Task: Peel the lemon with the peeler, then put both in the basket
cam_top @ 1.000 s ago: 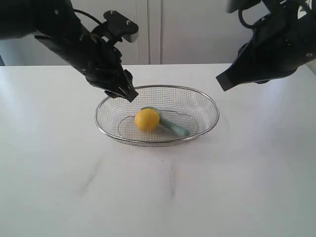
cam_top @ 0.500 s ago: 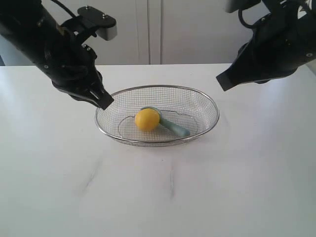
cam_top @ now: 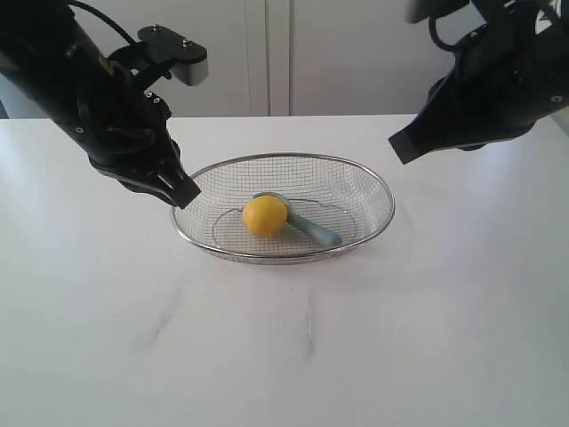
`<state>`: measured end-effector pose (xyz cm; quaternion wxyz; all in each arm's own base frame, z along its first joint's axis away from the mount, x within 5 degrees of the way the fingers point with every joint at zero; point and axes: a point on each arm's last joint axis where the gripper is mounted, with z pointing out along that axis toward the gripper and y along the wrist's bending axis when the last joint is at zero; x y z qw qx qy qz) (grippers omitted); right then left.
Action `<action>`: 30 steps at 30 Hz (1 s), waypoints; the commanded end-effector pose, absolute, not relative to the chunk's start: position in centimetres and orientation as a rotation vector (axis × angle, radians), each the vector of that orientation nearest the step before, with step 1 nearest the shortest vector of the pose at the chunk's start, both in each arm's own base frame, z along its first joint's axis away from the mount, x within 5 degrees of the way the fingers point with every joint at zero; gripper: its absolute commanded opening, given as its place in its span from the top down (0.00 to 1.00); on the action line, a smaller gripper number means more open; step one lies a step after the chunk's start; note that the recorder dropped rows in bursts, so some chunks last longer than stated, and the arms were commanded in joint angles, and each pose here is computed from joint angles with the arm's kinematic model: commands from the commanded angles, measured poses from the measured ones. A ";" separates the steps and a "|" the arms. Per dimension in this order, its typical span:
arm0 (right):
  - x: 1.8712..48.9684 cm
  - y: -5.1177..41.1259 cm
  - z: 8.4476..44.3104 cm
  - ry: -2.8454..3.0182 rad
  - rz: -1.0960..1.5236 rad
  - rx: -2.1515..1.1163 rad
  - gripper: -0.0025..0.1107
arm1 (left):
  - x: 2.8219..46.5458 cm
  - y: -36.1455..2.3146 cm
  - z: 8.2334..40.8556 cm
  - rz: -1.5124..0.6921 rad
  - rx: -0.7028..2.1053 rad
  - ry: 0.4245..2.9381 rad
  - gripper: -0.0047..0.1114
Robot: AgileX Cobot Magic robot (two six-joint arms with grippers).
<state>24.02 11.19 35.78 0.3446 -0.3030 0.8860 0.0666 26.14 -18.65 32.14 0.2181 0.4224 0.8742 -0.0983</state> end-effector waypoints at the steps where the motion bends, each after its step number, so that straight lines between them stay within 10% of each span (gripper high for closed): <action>1: 24.1 11.1 36.0 2.279 0.175 -0.770 0.98 | 25.8 -18.5 32.3 -0.290 1.161 2.436 0.96; 16: 24.1 11.1 36.0 2.278 0.175 -0.769 0.98 | 23.4 -16.9 35.1 -0.294 1.121 2.328 0.96; 30: 24.1 11.1 36.0 2.278 0.175 -0.769 0.98 | 17.0 -8.1 35.0 -0.648 0.307 2.093 0.96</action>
